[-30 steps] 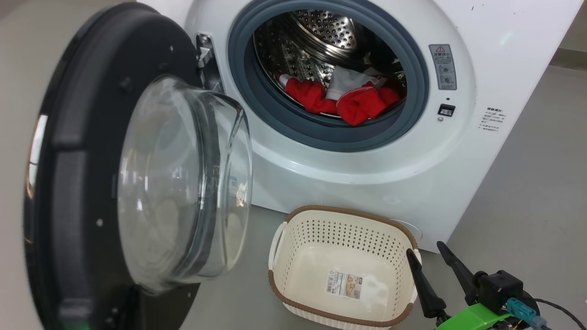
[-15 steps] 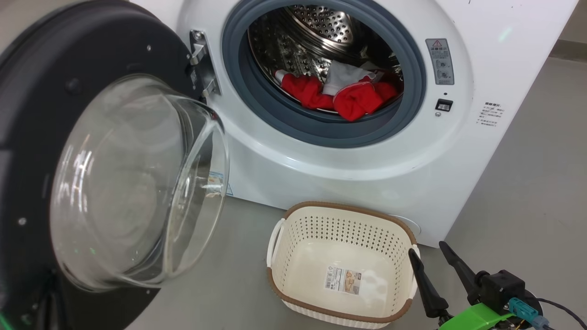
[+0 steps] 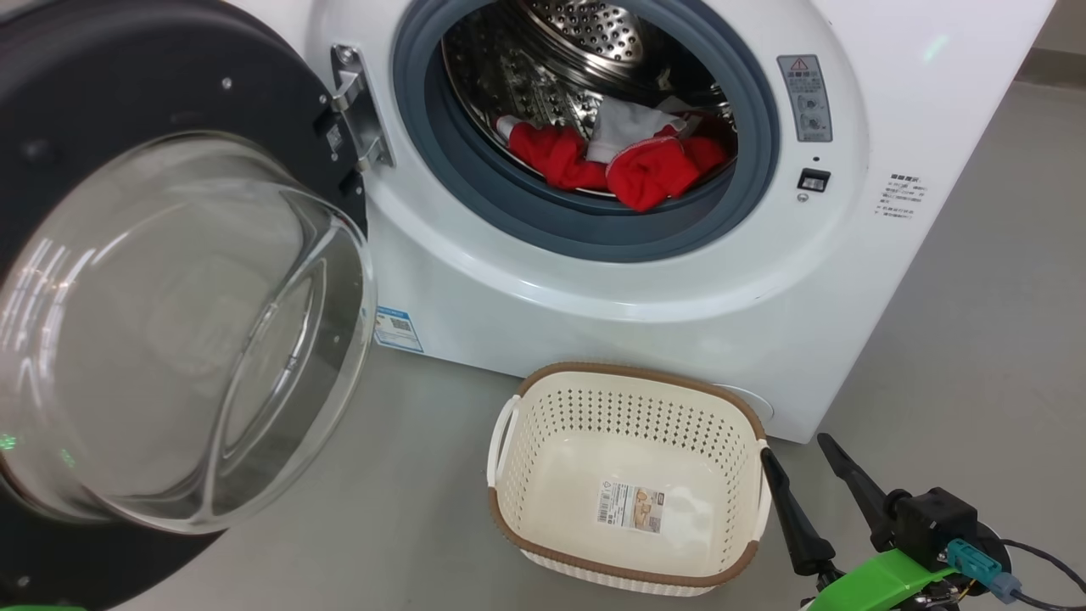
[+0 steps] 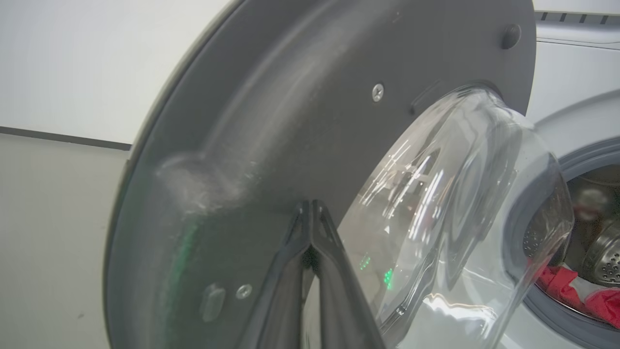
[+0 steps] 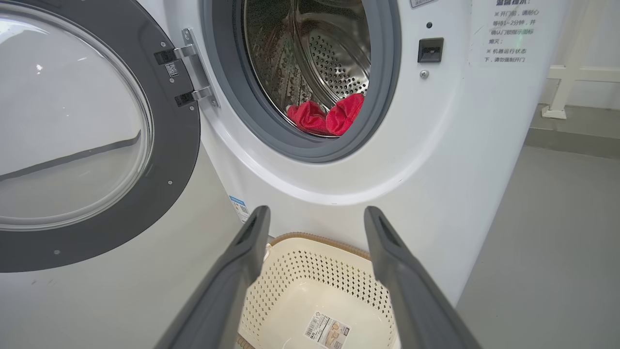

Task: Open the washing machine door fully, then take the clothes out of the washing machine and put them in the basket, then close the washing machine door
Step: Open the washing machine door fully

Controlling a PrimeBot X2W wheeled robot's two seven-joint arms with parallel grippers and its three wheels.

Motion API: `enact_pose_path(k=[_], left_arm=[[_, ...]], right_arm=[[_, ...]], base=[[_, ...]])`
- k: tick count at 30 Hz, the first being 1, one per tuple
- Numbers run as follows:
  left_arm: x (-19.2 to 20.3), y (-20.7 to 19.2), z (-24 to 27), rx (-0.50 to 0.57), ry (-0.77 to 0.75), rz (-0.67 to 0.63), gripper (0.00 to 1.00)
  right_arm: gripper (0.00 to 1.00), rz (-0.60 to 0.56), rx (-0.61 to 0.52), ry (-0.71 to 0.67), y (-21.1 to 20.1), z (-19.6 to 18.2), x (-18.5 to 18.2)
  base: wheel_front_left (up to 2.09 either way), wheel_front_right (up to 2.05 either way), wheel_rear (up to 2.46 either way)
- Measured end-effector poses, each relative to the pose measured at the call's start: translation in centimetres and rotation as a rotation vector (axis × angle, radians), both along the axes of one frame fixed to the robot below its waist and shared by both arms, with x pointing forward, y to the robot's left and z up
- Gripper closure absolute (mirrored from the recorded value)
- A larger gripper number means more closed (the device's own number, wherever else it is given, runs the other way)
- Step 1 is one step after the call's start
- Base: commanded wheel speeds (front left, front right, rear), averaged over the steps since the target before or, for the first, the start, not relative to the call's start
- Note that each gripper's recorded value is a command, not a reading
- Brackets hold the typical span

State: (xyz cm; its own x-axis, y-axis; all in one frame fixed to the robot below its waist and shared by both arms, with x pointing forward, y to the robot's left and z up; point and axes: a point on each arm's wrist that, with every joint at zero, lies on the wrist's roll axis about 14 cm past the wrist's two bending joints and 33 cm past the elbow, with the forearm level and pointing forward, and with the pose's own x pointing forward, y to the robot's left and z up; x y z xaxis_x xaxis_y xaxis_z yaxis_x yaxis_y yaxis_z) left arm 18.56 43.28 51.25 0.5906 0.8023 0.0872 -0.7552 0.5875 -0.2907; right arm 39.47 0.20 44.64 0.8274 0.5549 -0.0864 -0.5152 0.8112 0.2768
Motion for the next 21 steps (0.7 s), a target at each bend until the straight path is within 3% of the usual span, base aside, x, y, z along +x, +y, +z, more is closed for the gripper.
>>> enact_pose_path(k=[21], left_arm=[[2.2, 5.9, -0.3, -0.047, 0.021, 0.111, 1.0]], right_arm=[[0.0, -0.03, -0.019, 0.011, -1.6, -1.3, 1.9]], base=[[0.0, 0.0, 0.0]])
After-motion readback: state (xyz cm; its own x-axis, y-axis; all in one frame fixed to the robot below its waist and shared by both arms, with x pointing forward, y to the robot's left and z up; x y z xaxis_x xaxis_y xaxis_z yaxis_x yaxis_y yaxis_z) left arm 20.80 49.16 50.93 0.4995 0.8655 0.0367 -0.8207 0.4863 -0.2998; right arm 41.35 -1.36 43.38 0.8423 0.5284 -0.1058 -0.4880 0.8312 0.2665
